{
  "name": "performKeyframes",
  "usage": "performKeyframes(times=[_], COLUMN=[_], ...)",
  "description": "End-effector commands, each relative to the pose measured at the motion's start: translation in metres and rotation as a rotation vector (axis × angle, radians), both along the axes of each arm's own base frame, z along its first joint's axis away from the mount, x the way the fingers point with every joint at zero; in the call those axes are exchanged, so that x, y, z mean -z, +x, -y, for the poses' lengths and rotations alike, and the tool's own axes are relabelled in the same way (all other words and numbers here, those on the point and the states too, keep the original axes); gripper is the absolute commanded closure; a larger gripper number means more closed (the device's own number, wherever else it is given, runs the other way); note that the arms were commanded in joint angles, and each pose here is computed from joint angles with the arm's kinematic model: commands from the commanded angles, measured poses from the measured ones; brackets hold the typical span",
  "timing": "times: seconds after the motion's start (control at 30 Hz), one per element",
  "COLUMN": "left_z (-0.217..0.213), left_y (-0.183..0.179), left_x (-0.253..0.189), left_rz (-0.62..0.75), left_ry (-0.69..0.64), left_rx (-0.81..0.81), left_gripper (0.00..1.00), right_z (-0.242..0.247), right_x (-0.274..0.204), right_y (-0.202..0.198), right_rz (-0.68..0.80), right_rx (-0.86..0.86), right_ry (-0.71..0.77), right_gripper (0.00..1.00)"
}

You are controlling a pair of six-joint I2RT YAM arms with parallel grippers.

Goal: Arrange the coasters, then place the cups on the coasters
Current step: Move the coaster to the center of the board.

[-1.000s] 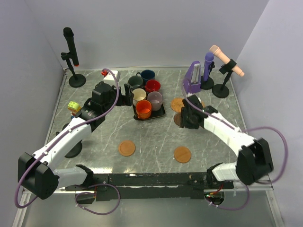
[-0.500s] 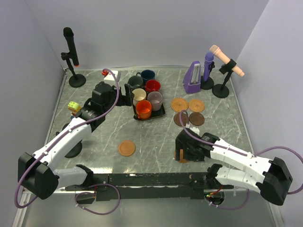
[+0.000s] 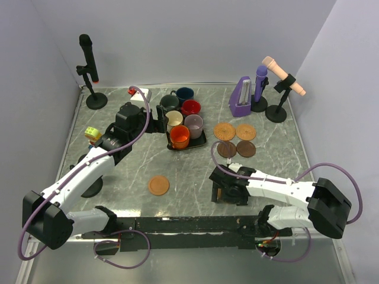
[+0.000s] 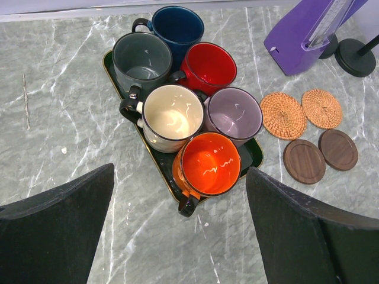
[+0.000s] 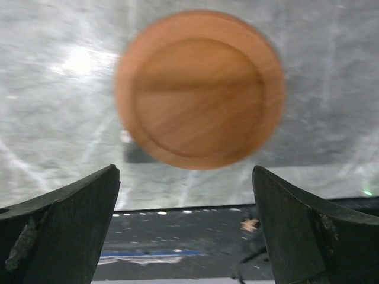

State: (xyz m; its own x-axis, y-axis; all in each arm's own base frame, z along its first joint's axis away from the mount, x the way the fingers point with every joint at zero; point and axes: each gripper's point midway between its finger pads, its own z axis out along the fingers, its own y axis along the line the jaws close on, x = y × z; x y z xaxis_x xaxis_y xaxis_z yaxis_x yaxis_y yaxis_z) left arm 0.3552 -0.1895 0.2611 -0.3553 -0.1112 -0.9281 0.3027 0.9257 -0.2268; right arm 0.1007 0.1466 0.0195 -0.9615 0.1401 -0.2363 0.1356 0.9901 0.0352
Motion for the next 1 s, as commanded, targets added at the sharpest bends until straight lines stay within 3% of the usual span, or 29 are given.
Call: performKeyframes(times=[0.0, 0.23, 0.5, 0.97], left_z=[0.002, 0.000, 0.001, 0.002], left_y=[-0.002, 0.000, 0.000, 0.001], left_x=[-0.022, -0.018, -0.018, -0.016], left_rz=[0.054, 0.045, 0.046, 0.041], left_ry=[-0.035, -0.023, -0.024, -0.023], left_rx=[0.007, -0.002, -0.001, 0.000], left_gripper=[0.03, 0.03, 0.03, 0.03], right_z=[-0.020, 0.000, 0.005, 0.008], right_x=[-0.003, 0.001, 0.007, 0.019], right_y=[0.010, 0.010, 0.012, 0.024], right_rz=[0.049, 0.048, 0.083, 0.072], right_rx=[0.042, 0.087, 0.131, 0.093], right_ry=[0.094, -0.022, -0.016, -0.111], right_gripper=[0.01, 0.01, 0.01, 0.20])
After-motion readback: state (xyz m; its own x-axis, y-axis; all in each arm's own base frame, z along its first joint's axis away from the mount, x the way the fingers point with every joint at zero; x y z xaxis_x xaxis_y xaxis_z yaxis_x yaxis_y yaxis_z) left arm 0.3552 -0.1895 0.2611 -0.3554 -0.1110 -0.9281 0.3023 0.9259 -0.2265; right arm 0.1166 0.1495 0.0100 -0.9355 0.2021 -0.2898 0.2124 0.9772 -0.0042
